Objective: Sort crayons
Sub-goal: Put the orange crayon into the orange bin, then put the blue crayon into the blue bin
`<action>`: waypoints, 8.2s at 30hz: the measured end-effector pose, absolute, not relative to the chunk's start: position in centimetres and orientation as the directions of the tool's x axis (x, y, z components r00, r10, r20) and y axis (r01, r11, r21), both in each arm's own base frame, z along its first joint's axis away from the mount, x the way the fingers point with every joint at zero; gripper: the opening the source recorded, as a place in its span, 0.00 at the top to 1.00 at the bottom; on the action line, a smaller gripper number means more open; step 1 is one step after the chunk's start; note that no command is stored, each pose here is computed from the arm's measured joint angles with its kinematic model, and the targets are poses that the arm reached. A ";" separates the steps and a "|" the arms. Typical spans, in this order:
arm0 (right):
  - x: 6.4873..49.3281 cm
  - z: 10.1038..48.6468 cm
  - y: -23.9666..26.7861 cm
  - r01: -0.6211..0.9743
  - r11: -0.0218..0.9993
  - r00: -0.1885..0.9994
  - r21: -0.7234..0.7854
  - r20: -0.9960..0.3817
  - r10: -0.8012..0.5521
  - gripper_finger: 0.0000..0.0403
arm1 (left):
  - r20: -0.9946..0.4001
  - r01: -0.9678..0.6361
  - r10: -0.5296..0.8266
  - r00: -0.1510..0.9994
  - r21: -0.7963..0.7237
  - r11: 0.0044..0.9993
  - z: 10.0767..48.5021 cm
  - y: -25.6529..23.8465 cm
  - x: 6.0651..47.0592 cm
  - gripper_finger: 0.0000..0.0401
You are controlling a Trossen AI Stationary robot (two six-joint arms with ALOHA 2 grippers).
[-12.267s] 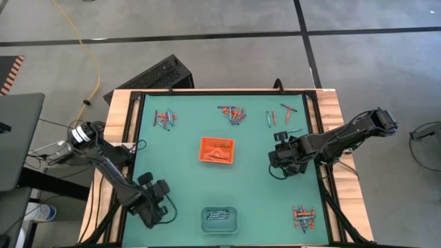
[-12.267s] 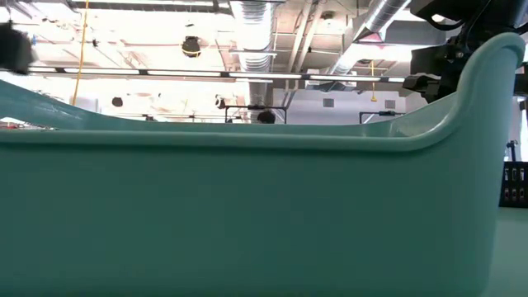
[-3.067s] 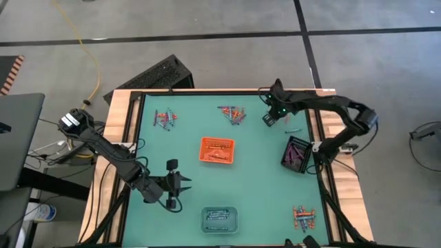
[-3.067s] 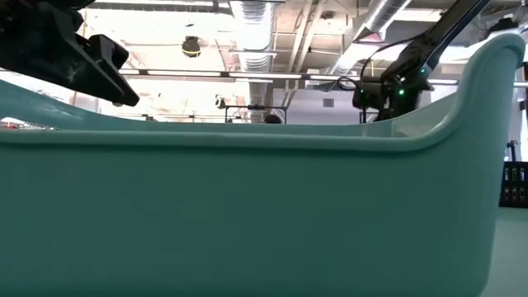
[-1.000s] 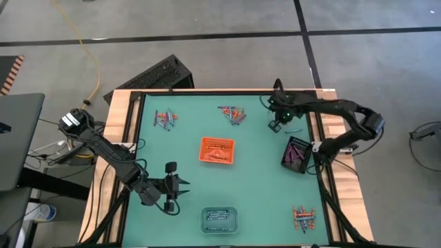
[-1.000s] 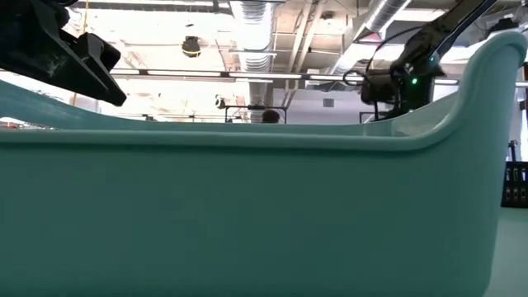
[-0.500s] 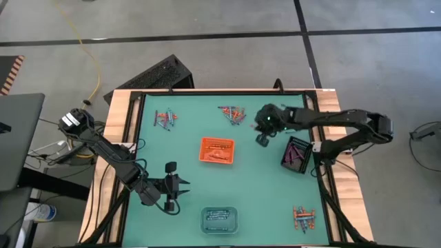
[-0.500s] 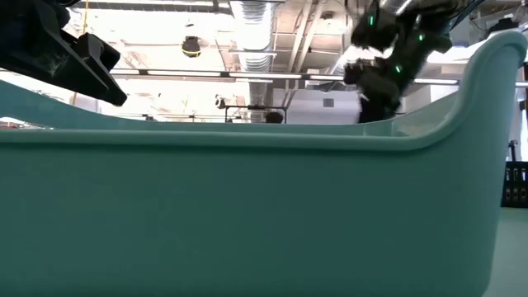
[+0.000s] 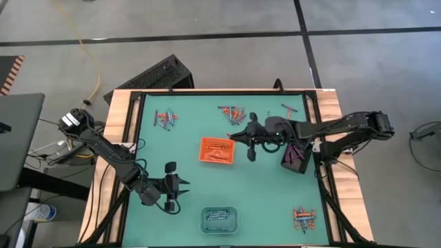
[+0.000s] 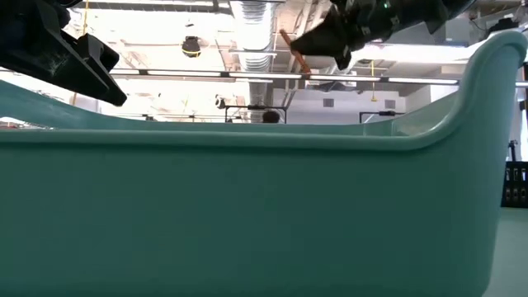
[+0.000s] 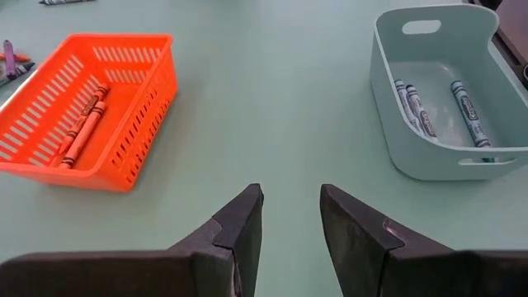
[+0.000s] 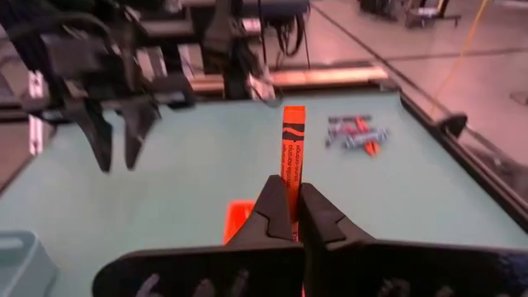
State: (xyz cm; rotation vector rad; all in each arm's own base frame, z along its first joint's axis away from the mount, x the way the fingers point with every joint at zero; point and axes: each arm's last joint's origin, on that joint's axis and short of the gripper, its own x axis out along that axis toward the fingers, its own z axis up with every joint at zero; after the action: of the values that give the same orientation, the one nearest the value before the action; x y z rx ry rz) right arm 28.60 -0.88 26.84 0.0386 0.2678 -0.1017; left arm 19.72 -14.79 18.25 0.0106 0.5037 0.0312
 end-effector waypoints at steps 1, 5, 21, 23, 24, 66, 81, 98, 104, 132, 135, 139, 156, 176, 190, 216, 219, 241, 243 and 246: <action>28.6 27.0 -0.8 0.102 0.994 0.964 0.027 -0.251 -0.092 1.00 | -0.483 -0.027 0.033 0.875 0.018 0.999 18.2 -14.8 19.7 0.72; 29.8 26.2 -0.8 0.082 0.996 0.969 0.038 -0.239 -0.070 1.00 | -0.482 -0.026 0.036 0.876 0.027 0.999 18.2 -14.8 19.7 0.72; 38.6 21.3 -2.1 0.076 0.997 0.766 -0.002 -0.640 -0.060 0.99 | -0.490 -0.037 0.049 0.870 0.035 0.999 18.2 -14.7 19.7 0.72; 39.3 21.0 -2.0 0.071 0.997 0.732 -0.005 -0.679 -0.055 0.99 | -0.490 -0.037 0.049 0.870 0.034 0.999 18.2 -14.7 19.7 0.72; 39.5 20.5 -1.9 0.068 0.998 0.705 -0.006 -0.707 -0.052 0.99 | -0.491 -0.037 0.050 0.870 0.035 0.999 18.1 -14.7 19.7 0.72; 39.9 19.4 -2.0 0.098 0.995 0.614 0.007 -0.788 -0.055 0.84 | -0.502 -0.045 0.054 0.863 0.030 0.999 18.0 -14.6 19.6 0.72; 39.5 20.9 -1.9 0.051 0.998 0.640 -0.031 -0.767 -0.056 0.84 | -0.502 -0.042 0.055 0.863 0.037 0.998 18.0 -14.6 19.6 0.72; 29.4 28.3 2.9 0.094 0.994 0.366 0.064 -0.930 0.025 0.84 | -0.499 0.014 0.083 0.863 0.187 0.982 18.0 -14.0 20.0 0.72; 26.7 28.7 6.3 0.132 0.987 0.245 0.087 -0.968 0.053 0.84 | -0.493 0.018 0.125 0.861 0.275 0.961 18.1 -13.0 20.8 0.72; 24.3 22.2 -12.5 0.677 0.731 0.173 -0.092 -0.945 -0.279 0.84 | -0.518 0.088 0.086 0.851 0.303 0.949 18.3 -9.8 23.0 0.72; 23.6 21.5 -14.4 0.702 0.712 0.229 -0.031 -0.936 -0.266 0.84 | -0.519 0.081 0.084 0.851 0.289 0.954 18.3 -9.8 23.0 0.72; 22.3 20.1 -16.2 0.747 0.665 0.248 0.004 -0.930 -0.273 0.84 | -0.520 0.072 0.084 0.850 0.272 0.960 18.3 -9.8 23.0 0.72; 19.2 16.1 -17.7 0.836 0.547 0.244 0.031 -0.915 -0.320 0.84 | -0.510 0.077 0.064 0.858 0.250 0.965 18.4 -9.9 23.1 0.72; 21.5 12.5 -17.3 0.816 0.573 0.121 -0.075 -0.948 -0.296 0.86 | -0.523 0.126 0.000 0.852 0.207 0.970 18.4 -10.1 23.0 0.72; 21.7 15.7 -14.9 0.750 0.660 0.194 -0.048 -0.938 -0.288 0.99 | -0.526 0.125 -0.009 0.850 0.187 0.974 18.4 -10.2 23.0 0.72; 29.7 21.6 10.0 -0.233 0.947 0.840 0.223 -0.445 0.311 1.00 | -0.528 0.096 -0.016 0.849 0.126 0.987 18.4 -10.2 23.0 0.72; 30.7 21.0 12.0 -0.274 0.936 0.827 0.219 -0.443 0.346 1.00 | -0.529 0.098 -0.025 0.848 0.110 0.989 18.4 -10.2 23.0 0.72; 38.4 19.5 19.5 -0.404 0.891 0.632 0.208 -0.641 0.436 0.99 | -0.601 0.048 0.089 0.794 0.208 0.977 17.7 -9.5 22.2 0.72; 38.4 19.5 19.5 -0.395 0.893 0.630 0.216 -0.644 0.435 0.99 | -0.624 0.043 0.123 0.772 0.244 0.969 17.7 -9.0 21.8 0.72; 38.4 19.5 19.5 -0.385 0.895 0.630 0.227 -0.643 0.435 0.99 | -0.663 0.033 0.171 0.729 0.283 0.958 17.8 -8.1 21.1 0.72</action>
State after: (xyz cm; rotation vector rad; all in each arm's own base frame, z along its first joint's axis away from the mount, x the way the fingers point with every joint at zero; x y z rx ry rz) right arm 38.43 19.55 19.52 0.0705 0.7549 0.4696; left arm 21.13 -8.07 17.85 0.2861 0.7532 0.0766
